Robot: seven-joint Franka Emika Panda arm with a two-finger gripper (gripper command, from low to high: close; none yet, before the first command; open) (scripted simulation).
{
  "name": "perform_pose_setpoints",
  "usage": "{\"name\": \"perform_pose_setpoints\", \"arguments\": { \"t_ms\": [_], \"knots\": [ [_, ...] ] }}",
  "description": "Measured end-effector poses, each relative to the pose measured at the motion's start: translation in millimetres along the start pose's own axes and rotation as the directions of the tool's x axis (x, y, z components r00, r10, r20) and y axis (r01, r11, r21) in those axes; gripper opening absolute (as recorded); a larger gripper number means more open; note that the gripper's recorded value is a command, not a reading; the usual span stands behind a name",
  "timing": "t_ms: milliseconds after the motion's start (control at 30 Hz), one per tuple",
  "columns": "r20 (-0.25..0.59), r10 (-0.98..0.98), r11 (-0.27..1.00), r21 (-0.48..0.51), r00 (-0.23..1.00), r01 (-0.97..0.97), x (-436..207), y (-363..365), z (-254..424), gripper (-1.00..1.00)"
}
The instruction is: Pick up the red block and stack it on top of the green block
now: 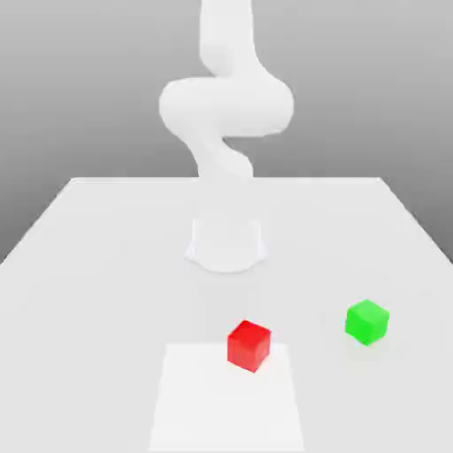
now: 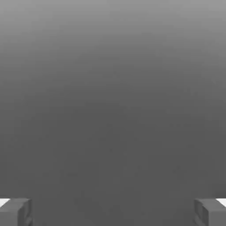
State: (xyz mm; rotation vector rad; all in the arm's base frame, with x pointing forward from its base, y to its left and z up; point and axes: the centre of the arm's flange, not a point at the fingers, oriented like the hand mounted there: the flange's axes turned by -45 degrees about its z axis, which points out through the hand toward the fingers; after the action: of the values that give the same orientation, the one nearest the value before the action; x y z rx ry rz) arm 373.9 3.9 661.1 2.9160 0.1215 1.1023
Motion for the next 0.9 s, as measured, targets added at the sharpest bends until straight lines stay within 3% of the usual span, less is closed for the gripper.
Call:
{"name": "perform_pose_setpoints", "arguments": {
  "t_ms": [200,400,600,833,867,900],
  "knots": [
    [0.202,-0.276,0.961,0.089,0.940,0.263,-64,-17,141,0.00],
    [0.340,-0.544,0.838,0.272,0.767,0.473,-170,-37,248,0.00],
    [0.369,-0.781,0.623,0.524,0.504,0.581,-311,-55,312,0.00],
    [0.365,-0.802,0.595,0.551,0.473,0.585,-360,-59,355,0.00],
    [0.365,-0.802,0.595,0.551,0.473,0.585,-366,-59,360,-1.00],
    [0.365,-0.802,0.595,0.551,0.473,0.585,-366,-59,360,-1.00]
  ]
}}
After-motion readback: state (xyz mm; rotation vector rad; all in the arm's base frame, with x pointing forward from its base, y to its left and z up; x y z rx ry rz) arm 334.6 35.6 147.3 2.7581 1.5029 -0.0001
